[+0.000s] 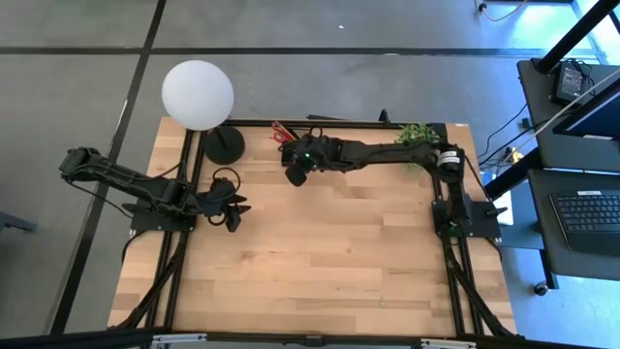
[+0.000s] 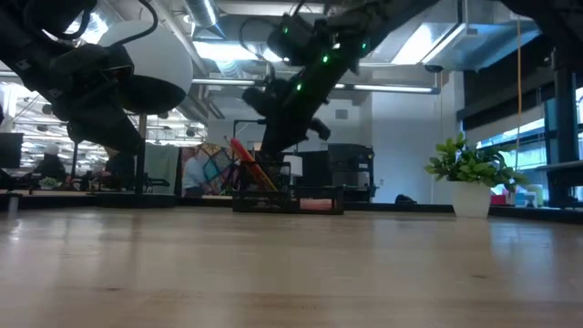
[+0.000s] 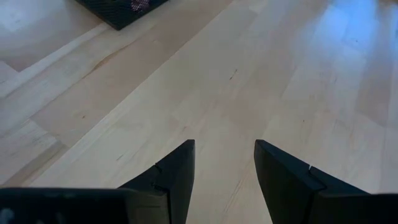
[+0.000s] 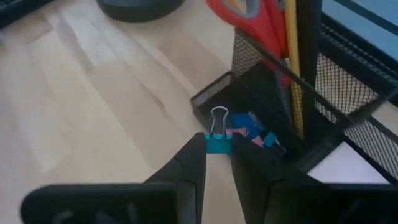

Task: Pick and place office supplies into organizer
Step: Put the blue binder clip into the black desk organizer

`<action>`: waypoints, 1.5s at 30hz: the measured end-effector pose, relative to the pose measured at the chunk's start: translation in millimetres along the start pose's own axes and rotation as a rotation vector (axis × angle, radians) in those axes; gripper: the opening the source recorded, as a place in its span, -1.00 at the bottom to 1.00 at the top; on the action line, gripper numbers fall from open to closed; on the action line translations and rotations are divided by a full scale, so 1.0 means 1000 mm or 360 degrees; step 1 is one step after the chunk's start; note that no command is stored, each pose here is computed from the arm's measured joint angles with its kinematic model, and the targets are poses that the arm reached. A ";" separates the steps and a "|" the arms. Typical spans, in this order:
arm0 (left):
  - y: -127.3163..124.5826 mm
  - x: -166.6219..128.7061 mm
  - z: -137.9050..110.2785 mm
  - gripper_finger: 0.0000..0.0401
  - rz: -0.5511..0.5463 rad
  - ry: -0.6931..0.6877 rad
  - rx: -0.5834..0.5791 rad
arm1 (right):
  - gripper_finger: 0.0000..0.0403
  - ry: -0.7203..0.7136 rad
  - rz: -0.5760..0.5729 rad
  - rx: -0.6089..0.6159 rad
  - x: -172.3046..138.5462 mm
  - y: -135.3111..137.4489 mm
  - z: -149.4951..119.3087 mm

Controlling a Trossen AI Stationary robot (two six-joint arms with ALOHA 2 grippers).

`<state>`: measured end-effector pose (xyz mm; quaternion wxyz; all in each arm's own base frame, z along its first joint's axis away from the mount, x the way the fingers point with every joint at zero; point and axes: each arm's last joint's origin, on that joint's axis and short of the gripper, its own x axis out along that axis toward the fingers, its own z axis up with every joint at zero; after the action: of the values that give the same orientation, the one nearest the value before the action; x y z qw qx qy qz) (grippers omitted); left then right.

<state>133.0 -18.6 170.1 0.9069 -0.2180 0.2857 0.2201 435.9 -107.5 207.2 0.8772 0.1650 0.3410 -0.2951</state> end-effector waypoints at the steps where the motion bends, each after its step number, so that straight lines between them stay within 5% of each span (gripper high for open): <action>1: 0.000 0.000 0.000 -0.21 0.0000 0.0000 0.0000 | -0.66 -0.0002 -0.0007 0.0006 0.004 -0.002 0.000; 13: 0.000 0.000 0.000 -0.21 0.0003 0.0003 0.0002 | -0.66 0.0145 -0.0109 0.0021 0.048 -0.015 -0.026; 45: 0.000 0.000 0.000 -0.21 0.0003 0.0003 0.0003 | -0.55 0.0116 -0.0135 0.0084 0.053 -0.029 -0.020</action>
<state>132.8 -18.6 169.9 0.9065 -0.2172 0.2870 0.2205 439.5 -142.0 153.4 0.8461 0.1842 0.3715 -0.3348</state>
